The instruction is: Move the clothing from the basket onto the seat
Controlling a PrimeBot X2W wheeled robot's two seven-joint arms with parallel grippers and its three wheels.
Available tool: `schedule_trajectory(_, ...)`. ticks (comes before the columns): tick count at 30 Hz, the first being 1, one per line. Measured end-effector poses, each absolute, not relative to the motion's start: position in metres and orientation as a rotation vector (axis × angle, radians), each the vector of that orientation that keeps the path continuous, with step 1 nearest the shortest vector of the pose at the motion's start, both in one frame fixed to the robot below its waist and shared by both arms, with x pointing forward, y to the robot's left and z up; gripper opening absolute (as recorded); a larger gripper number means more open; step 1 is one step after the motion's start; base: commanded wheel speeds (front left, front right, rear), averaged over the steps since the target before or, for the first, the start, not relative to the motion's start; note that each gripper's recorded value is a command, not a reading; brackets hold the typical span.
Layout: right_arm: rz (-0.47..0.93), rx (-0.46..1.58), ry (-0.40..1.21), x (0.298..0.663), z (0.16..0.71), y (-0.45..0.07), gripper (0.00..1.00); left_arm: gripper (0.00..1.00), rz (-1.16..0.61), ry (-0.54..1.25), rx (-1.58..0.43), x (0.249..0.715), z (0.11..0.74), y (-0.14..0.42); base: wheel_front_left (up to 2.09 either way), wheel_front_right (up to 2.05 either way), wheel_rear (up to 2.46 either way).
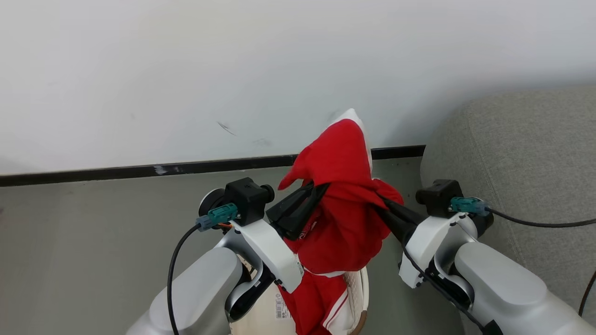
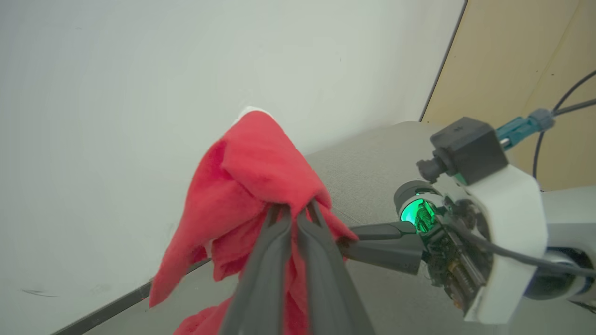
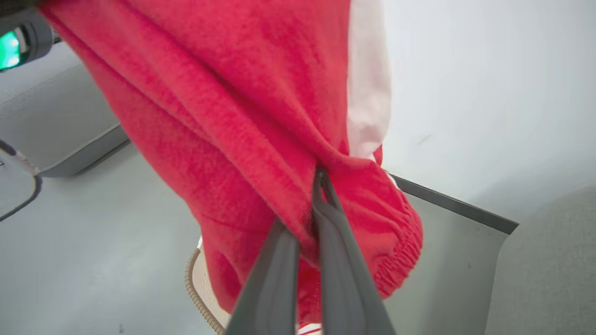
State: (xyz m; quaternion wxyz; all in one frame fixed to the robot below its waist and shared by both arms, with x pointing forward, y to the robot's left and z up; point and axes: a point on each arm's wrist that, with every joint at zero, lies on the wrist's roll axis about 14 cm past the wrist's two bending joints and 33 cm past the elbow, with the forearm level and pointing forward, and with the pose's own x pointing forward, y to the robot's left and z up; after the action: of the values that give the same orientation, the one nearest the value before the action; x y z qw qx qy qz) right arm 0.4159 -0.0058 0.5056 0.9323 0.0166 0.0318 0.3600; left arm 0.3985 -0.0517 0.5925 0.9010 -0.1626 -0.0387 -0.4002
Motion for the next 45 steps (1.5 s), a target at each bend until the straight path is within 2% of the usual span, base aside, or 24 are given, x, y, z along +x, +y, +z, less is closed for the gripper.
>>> schedule_trajectory(12,0.618,0.101,-0.055,0.440,0.546,-0.038,0.00,0.00,-0.833,-0.031,-0.352,0.398,0.575,-0.055,0.00,0.00,0.00)
schedule_trajectory(14,0.610,0.104,-0.072,0.442,0.551,-0.041,0.00,0.46,-0.834,-0.031,-0.357,0.398,0.573,-0.056,0.00,0.00,0.00)
schedule_trajectory(15,0.603,0.107,-0.079,0.442,0.553,-0.043,0.00,0.91,-0.836,-0.030,-0.356,0.398,0.573,-0.056,0.00,0.00,0.00)
schedule_trajectory(16,0.597,0.108,-0.085,0.443,0.555,-0.045,0.00,1.00,-0.838,-0.029,-0.356,0.398,0.573,-0.057,0.00,0.00,0.00)
schedule_trajectory(32,0.372,0.120,-0.136,0.446,0.563,-0.127,0.00,1.00,-0.882,-0.027,-0.317,0.396,0.566,-0.066,0.00,0.00,0.00)
schedule_trajectory(45,0.162,0.130,-0.175,0.425,0.565,-0.203,0.00,1.00,-0.978,-0.021,-0.312,0.384,0.566,-0.094,0.00,0.00,0.00)
